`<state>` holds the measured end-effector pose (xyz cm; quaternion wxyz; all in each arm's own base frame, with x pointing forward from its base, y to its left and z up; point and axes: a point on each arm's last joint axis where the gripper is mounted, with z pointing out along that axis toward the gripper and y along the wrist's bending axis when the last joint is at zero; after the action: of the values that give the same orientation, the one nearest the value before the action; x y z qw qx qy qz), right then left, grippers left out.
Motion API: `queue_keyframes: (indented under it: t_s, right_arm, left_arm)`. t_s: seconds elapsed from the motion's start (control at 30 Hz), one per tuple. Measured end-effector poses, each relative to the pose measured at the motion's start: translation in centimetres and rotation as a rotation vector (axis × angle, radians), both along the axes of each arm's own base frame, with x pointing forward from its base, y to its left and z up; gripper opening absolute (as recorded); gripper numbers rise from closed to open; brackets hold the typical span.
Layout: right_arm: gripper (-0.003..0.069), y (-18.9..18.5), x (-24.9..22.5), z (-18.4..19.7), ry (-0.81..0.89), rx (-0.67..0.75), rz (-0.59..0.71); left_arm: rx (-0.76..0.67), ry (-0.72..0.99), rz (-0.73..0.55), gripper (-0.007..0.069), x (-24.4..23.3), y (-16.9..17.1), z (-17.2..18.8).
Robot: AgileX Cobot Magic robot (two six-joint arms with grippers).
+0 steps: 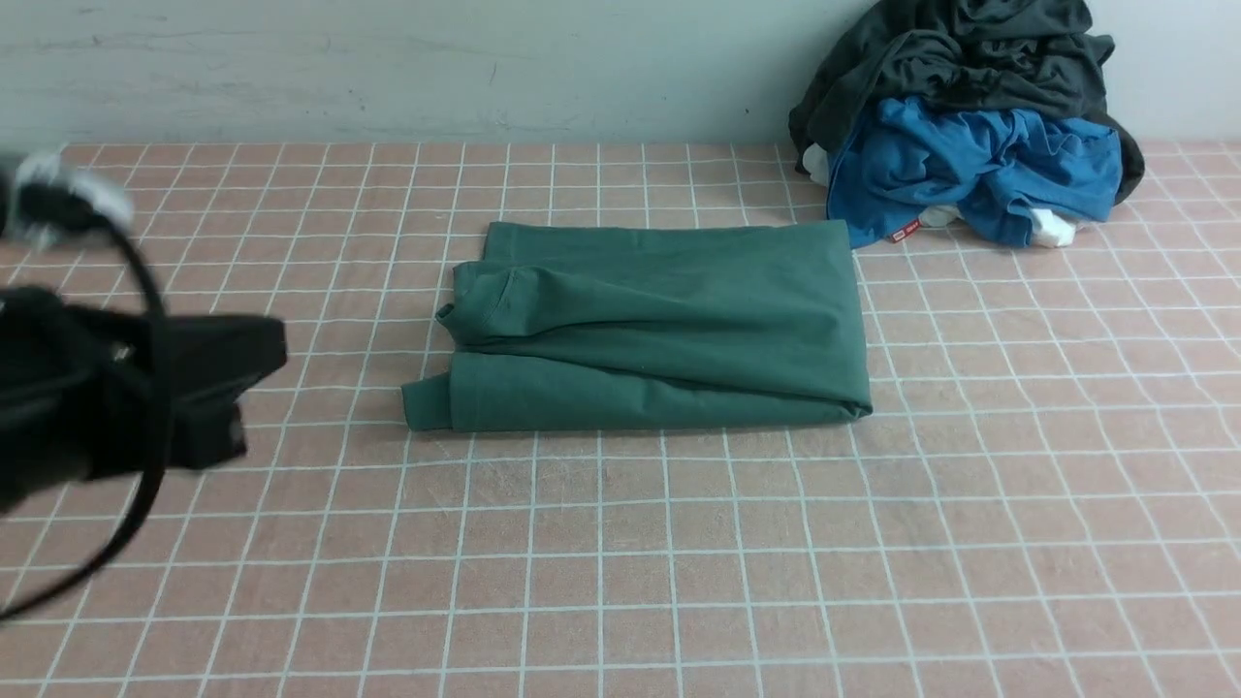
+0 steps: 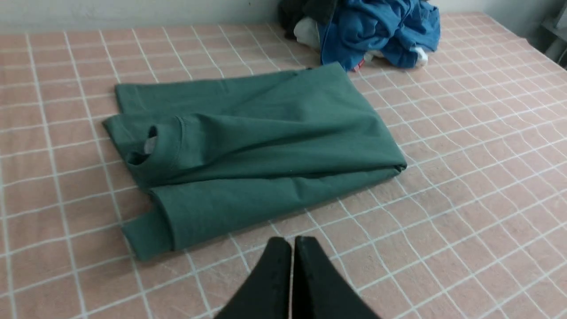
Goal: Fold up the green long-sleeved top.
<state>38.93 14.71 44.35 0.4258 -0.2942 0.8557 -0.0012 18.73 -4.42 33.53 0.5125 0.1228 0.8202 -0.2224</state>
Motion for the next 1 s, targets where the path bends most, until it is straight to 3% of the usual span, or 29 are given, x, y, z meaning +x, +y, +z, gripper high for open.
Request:
queue_keyframes:
  t_s: [0.1, 0.13, 0.2, 0.43, 0.73, 1.0]
  right_arm:
    - [-0.001, -2.3, 1.2, -2.1, 0.106, 0.091, -0.031]
    - [-0.001, -3.2, 1.8, -4.9, 0.209, 0.151, -0.022]
    - [-0.001, -3.0, 2.2, -7.5, 0.275, 0.205, 0.009]
    - [-0.001, -2.3, 2.4, -17.2, 0.328, 0.309, 0.008]
    - [-0.001, -0.9, 3.1, -21.8, 0.272, 0.271, 0.014]
    - [-0.001, 1.8, 3.8, -29.3, 0.346, 0.162, 0.085]
  left_arm:
    - [-0.007, 0.097, -0.033, -0.0003, 4.8, -0.3, -0.3]
    - [-0.01, 0.157, -0.057, -0.0003, 8.7, -0.7, -1.1]
    - [-0.004, 0.193, -0.085, -0.0003, 11.7, -1.6, -2.0]
    - [0.088, 0.264, -0.214, -0.0003, 20.5, -6.8, -7.3]
    - [0.191, 0.198, -0.163, -0.0003, 25.7, -9.1, -11.1]
    - [0.33, 0.187, -0.097, -0.0003, 28.3, -8.7, -16.6]
